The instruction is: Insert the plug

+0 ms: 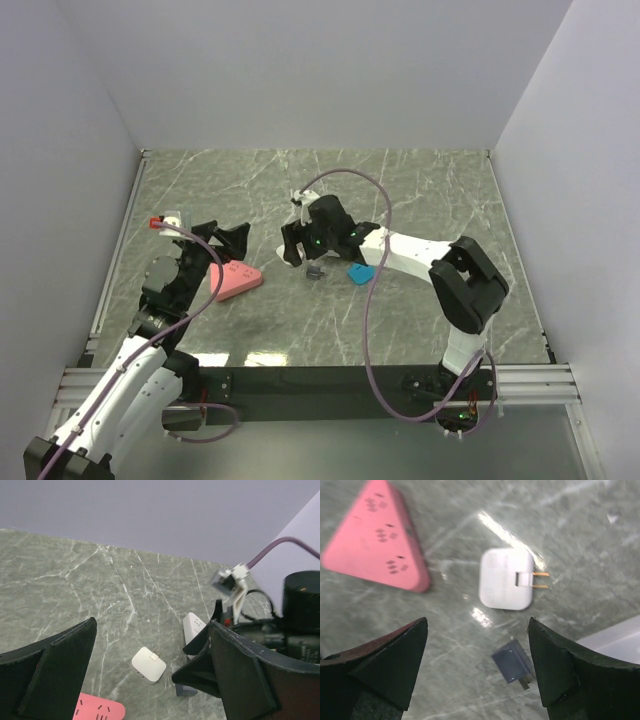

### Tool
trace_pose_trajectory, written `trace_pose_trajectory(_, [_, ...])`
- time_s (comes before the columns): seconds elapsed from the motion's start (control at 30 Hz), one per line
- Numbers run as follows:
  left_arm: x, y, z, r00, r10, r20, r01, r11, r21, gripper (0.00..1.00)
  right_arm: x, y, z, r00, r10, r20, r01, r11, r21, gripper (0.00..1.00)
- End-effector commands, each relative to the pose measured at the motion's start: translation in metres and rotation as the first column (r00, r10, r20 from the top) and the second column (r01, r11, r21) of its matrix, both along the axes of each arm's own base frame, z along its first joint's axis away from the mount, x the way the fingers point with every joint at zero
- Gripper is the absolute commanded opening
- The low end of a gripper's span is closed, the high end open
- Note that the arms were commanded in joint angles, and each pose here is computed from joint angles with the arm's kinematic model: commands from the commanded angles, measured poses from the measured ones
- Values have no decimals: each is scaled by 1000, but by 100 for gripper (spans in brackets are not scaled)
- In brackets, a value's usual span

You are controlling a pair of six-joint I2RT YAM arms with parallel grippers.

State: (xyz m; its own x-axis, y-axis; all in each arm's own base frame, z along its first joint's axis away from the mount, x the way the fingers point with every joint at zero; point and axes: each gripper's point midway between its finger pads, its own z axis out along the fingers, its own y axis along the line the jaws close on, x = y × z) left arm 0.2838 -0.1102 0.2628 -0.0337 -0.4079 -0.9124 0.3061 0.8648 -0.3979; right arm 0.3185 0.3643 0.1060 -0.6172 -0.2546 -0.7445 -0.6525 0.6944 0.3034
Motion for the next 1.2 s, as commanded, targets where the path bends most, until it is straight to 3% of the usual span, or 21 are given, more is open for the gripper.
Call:
trace_pose_trajectory(0.0, [0,0,15,999,-6,46,6,1000,-10,99,13,0,0,996,-65,66,67,997,-38,88])
trace_pose_trajectory(0.37, [3,0,10,1000,3,28,-3,1000,-5,99,19,9,-47,998,-55,32,59,990,-129,88])
trace_pose_trajectory(1.17, [9,-2,3,1000,3,10,-3,1000,3,99,17,30,-80,999,-1,43,10,976,-219,81])
